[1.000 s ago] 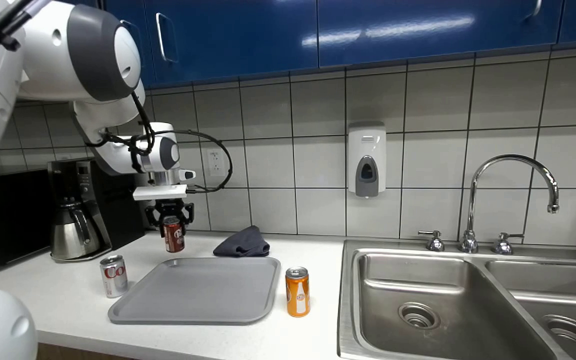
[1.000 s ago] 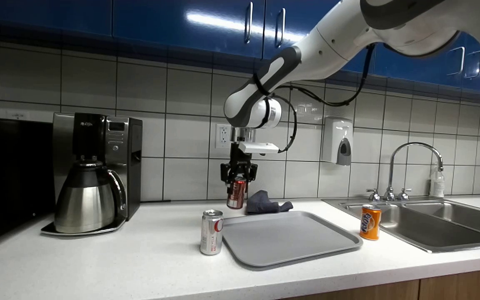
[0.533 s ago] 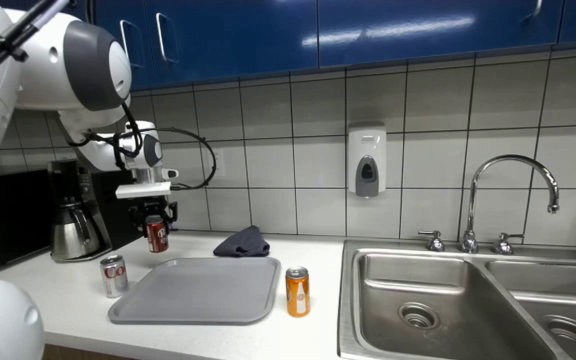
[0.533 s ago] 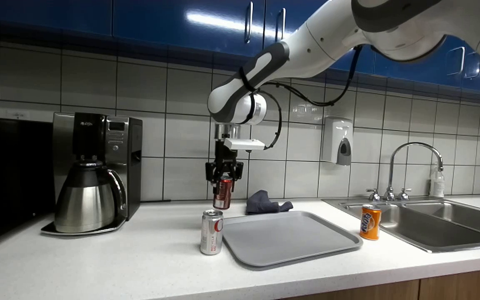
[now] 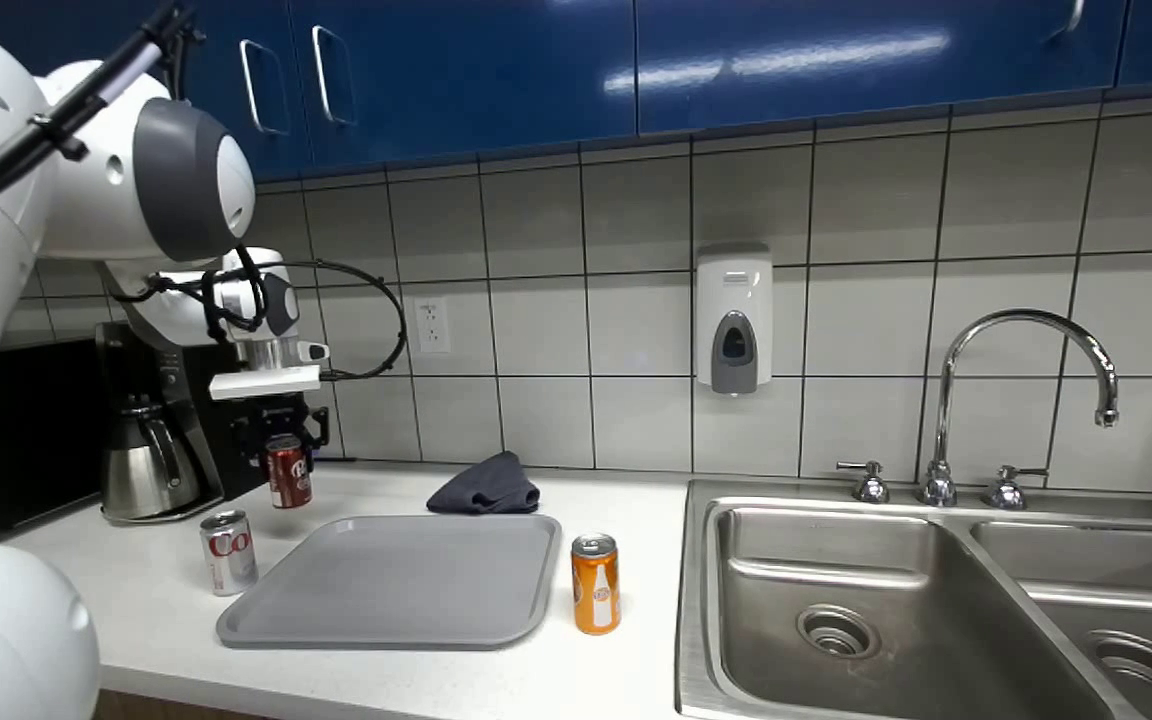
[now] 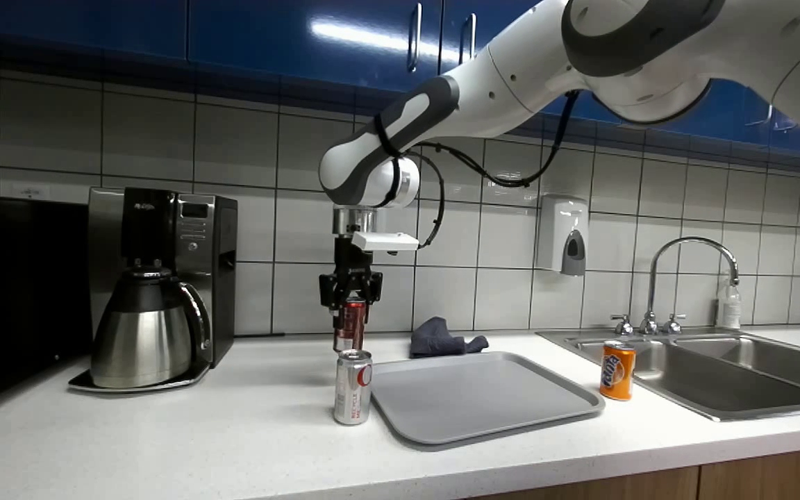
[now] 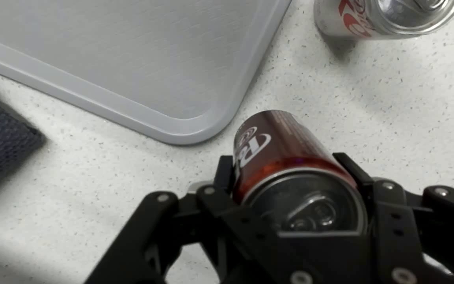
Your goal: Remove the cans from the tray.
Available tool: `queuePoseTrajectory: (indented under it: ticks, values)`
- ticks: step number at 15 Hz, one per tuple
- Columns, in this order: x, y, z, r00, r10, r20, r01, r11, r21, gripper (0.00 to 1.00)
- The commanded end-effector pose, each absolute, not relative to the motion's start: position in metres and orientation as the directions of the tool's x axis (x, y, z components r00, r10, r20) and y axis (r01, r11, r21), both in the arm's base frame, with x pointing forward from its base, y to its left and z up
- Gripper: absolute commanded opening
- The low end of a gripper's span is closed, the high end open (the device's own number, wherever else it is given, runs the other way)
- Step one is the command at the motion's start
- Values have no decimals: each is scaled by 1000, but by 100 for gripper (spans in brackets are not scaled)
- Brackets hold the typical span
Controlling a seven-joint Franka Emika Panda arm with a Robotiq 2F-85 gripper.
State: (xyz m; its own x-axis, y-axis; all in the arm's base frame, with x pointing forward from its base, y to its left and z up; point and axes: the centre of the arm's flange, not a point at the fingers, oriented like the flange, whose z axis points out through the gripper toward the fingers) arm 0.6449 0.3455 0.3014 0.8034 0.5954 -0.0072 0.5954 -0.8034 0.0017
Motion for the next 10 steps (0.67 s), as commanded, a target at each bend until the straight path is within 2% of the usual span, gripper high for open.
queuePoseTrajectory:
  ticks: [1, 10]
  values:
    - [658, 363, 302, 763, 646, -21, 646, -764, -13, 39]
    - [652, 379, 262, 696, 715, -60, 712, -699, -73, 39]
